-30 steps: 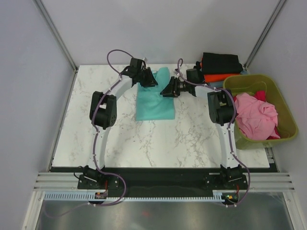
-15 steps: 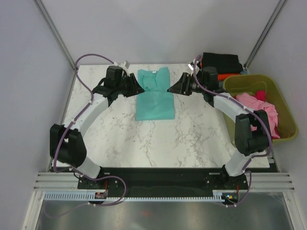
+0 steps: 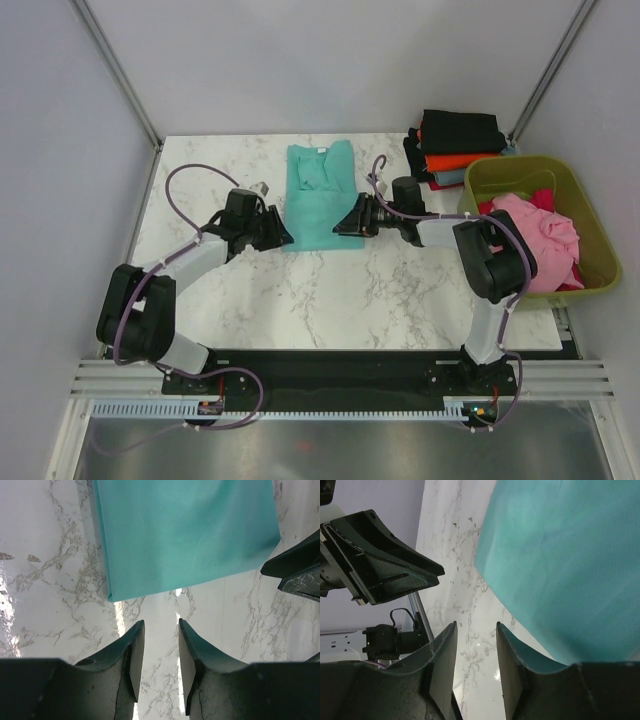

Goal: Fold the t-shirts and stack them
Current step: Fold the tshirt

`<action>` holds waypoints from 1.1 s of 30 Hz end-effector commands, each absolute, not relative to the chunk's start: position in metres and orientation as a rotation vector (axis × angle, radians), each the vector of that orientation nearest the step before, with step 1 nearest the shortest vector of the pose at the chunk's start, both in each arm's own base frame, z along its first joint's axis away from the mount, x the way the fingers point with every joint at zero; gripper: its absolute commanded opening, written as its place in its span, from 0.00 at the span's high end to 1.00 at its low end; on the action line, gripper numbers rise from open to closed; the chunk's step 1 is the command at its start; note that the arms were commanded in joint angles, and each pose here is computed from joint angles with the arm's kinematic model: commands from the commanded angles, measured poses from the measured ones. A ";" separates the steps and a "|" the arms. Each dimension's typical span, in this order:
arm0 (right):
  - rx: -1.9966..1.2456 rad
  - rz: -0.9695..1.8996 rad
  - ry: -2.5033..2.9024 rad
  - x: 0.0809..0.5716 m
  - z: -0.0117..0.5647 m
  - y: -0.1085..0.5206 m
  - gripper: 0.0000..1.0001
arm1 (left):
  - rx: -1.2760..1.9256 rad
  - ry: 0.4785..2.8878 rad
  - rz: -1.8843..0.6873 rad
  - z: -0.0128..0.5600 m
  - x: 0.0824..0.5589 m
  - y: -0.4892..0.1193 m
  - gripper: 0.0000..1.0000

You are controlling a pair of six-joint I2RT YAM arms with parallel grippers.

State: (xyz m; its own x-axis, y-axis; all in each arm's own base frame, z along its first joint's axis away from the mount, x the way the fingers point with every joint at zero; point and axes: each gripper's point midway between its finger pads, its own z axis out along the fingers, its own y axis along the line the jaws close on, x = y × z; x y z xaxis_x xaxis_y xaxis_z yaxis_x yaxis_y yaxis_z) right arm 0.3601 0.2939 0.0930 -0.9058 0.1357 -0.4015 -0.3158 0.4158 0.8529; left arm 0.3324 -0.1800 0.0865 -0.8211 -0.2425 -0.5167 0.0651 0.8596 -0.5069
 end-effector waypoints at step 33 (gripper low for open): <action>-0.142 1.122 2.273 0.356 0.133 0.243 0.24 | -0.133 2.287 -0.604 0.143 0.339 -0.162 0.57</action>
State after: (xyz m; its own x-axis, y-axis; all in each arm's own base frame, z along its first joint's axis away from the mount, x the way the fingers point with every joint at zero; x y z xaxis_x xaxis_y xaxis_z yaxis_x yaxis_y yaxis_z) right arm 0.3607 0.2658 0.1399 -0.8387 0.1746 -0.5158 -0.3753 0.5011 0.7798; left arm 0.3452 -0.1752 0.1388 -0.7297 -0.2783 -0.6246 0.1050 0.8570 -0.5045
